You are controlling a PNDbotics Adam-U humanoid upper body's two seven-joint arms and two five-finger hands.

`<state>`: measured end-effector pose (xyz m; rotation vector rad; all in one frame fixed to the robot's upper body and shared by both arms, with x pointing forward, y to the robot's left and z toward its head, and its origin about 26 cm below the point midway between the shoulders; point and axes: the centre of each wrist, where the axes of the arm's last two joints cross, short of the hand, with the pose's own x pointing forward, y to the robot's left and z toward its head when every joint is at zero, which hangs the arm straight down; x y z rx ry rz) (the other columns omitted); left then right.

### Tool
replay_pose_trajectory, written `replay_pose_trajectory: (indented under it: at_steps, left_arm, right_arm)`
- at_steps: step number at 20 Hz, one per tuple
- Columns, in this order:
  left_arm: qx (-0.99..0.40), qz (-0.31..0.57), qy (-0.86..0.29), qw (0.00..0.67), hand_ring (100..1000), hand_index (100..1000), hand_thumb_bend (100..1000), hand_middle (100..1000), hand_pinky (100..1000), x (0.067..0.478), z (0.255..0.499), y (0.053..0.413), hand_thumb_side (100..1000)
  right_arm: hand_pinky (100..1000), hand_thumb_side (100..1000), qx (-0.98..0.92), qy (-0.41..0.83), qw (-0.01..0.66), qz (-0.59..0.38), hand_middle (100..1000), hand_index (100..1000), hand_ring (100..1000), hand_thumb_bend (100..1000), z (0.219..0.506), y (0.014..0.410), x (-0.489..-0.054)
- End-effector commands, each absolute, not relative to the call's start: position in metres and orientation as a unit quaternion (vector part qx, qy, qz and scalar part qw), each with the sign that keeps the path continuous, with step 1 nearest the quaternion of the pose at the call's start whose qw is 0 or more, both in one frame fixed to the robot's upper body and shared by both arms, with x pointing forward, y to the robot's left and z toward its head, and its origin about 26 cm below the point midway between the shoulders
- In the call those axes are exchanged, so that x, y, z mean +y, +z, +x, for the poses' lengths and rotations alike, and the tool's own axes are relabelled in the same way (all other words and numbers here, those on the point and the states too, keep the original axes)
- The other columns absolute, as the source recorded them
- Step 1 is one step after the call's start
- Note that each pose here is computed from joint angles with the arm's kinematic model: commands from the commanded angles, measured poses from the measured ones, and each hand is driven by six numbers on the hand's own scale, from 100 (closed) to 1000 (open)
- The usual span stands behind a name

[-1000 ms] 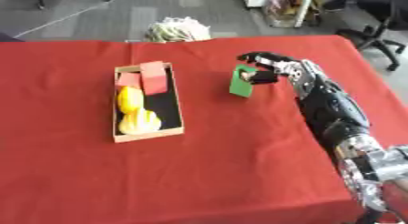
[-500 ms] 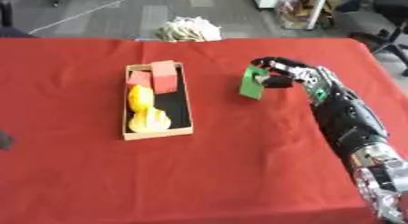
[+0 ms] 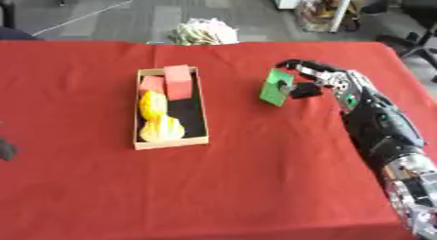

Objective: Pick up objects on the table and place them in the box.

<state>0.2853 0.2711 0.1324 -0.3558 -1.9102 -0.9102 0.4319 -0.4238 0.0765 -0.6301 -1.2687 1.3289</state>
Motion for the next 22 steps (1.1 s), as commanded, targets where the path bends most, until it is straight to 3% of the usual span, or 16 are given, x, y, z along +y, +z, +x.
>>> replay_pose_trajectory:
  at_steps: [1, 3, 5, 8, 9, 22]
  left_arm:
    - [-0.783, -0.135, -0.383, 0.471, 580, 822, 100, 566, 717, 0.275, 0.285, 0.139, 864]
    - [-0.783, -0.136, -0.383, 0.471, 581, 822, 100, 566, 718, 0.275, 0.285, 0.139, 864]
    - [-0.783, -0.136, -0.383, 0.47, 581, 822, 100, 566, 718, 0.275, 0.285, 0.139, 864]
    - [-0.783, -0.136, -0.384, 0.47, 582, 822, 100, 567, 718, 0.275, 0.285, 0.14, 867]
    - [-0.783, -0.136, -0.385, 0.47, 582, 822, 100, 567, 718, 0.275, 0.285, 0.139, 868]
    - [-0.782, -0.139, -0.386, 0.469, 585, 823, 100, 568, 719, 0.274, 0.285, 0.14, 866]
  right_arm:
    - [1000, 527, -0.515, 0.579, 0.555, -0.303, 1000, 1000, 1000, 100, 0.429, 0.088, -0.438]
    - [1000, 556, -0.508, 0.585, 0.554, -0.306, 1000, 1000, 1000, 100, 0.429, 0.084, -0.438]
    - [997, 652, -0.503, 0.592, 0.554, -0.3, 1000, 1000, 1000, 100, 0.428, 0.079, -0.436]
    - [980, 846, -0.509, 0.593, 0.56, -0.275, 1000, 1000, 1000, 100, 0.425, 0.069, -0.435]
    - [968, 978, -0.513, 0.591, 0.564, -0.262, 987, 1000, 1000, 100, 0.424, 0.065, -0.435]
    - [908, 1000, -0.542, 0.57, 0.608, -0.106, 941, 1000, 940, 100, 0.419, 0.04, -0.426]
